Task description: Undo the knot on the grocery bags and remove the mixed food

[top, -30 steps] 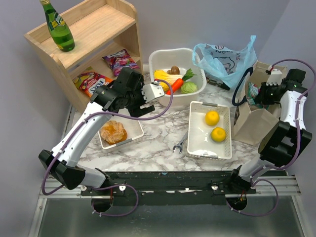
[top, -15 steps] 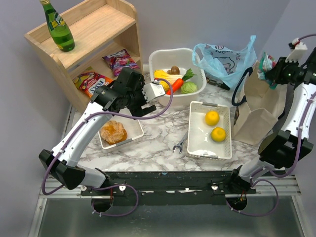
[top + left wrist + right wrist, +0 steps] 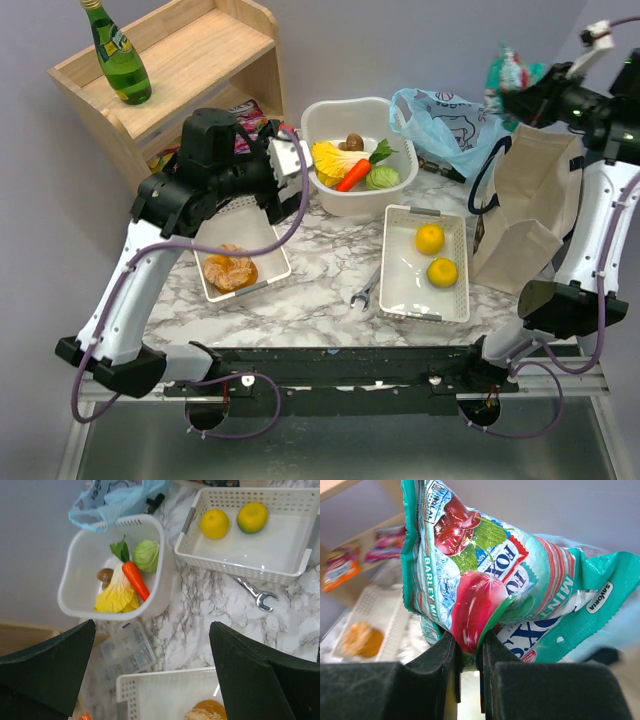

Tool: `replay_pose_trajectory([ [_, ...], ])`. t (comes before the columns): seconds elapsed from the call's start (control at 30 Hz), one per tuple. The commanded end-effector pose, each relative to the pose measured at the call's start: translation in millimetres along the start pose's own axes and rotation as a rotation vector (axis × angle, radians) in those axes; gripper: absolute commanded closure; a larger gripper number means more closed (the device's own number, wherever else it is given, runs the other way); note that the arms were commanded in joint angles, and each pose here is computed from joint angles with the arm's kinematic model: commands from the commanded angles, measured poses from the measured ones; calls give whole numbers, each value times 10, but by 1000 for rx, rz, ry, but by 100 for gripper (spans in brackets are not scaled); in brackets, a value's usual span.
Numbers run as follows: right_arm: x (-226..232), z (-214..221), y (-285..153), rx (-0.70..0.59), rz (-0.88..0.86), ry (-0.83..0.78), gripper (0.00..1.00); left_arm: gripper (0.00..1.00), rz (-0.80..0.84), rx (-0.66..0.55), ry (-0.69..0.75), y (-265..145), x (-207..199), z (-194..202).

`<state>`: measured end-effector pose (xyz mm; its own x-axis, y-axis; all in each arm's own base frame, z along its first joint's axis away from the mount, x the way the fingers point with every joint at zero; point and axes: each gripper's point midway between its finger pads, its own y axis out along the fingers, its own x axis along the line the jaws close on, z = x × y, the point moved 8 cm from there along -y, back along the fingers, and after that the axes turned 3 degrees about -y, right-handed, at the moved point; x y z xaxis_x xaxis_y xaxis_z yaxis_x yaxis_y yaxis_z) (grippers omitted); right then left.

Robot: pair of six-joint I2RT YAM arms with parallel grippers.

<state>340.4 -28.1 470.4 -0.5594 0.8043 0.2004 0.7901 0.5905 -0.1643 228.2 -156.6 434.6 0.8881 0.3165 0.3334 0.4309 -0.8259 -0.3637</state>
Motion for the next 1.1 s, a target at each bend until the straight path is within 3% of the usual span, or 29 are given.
replay_pose_trajectory([
  [0.0,661,92,391,59,-257,-100,99,2,132,-155,313,-225,-224,-171],
  [0.23,1581,842,811,322,-542,-221,99,2,108,-142,740,-328,-332,-194],
  [0.4,2045,1194,897,433,-697,-255,99,1,149,-109,928,-176,-468,-125],
  [0.73,2569,1531,912,551,-867,-291,99,1,164,11,1036,306,-546,47],
  [0.9,2622,1480,905,539,-883,-299,99,2,239,66,1008,438,-663,217],
  [0.97,2627,1474,855,538,-904,-313,99,11,223,103,978,483,-650,281],
  [1.07,2605,1529,796,557,-905,-327,96,40,155,99,869,478,-602,220],
])
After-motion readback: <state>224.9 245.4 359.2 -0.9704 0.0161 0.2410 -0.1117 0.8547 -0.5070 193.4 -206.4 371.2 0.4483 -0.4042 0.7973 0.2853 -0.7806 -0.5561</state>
